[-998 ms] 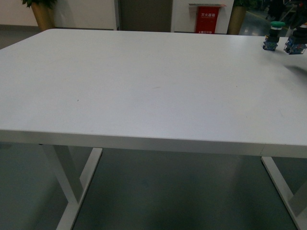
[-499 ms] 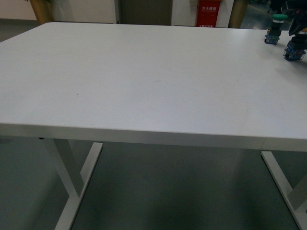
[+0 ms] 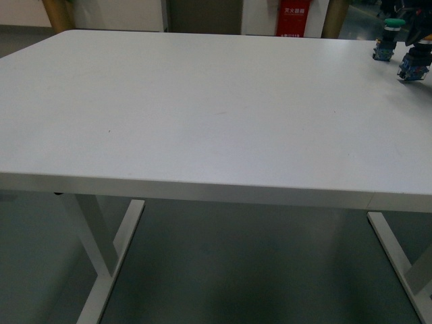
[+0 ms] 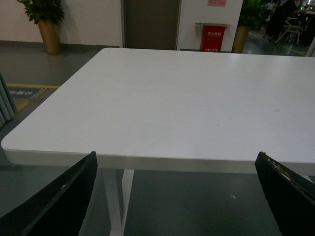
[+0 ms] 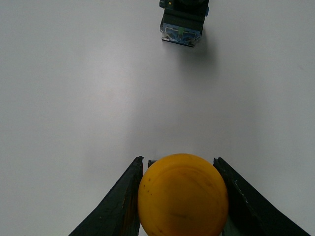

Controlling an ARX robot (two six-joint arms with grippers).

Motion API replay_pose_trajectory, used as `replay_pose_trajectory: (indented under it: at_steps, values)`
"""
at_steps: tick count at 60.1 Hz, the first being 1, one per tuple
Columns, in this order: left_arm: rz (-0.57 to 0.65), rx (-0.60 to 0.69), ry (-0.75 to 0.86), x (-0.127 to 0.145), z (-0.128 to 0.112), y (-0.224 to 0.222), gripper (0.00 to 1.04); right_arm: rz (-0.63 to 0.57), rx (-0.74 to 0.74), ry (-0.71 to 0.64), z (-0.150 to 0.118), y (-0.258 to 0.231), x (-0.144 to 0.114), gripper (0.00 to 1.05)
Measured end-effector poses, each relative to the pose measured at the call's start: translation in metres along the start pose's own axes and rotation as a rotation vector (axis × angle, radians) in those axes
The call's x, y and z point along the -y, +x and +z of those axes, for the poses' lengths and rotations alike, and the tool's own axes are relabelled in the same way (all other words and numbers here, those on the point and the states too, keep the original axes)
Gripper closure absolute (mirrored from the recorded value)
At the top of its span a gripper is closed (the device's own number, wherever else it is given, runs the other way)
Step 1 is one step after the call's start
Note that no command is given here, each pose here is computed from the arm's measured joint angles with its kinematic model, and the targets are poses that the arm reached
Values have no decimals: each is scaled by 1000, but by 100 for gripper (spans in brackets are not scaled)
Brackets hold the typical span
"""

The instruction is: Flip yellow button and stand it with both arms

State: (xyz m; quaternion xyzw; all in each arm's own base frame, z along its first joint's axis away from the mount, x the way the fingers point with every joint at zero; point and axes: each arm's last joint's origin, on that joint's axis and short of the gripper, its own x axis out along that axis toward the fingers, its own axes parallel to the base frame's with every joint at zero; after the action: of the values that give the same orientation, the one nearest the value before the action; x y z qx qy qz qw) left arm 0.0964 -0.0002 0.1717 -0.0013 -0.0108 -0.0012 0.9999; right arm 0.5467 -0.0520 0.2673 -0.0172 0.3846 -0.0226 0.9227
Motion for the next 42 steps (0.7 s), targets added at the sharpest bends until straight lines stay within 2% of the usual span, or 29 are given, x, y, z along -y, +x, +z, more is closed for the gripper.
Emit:
replay_pose_trajectory:
  at_steps: [30,32,34,37,39,42]
  values:
    - [0,0,0,0,0,0,6,-11,-27,18,-3,2,0,67]
    - [0,0,0,0,0,0,6,-11,-27,21,-3,2,0,64]
    - [0,0,0,0,0,0,6,-12,-28,21,-4,3,0,55]
    - [0,0,0,0,0,0,6,-13,-28,21,-4,3,0,51]
    - [0,0,0,0,0,0,6,-14,-29,25,-4,3,1,43]
    - [0,0,0,0,0,0,6,-14,-27,27,-4,3,1,39]
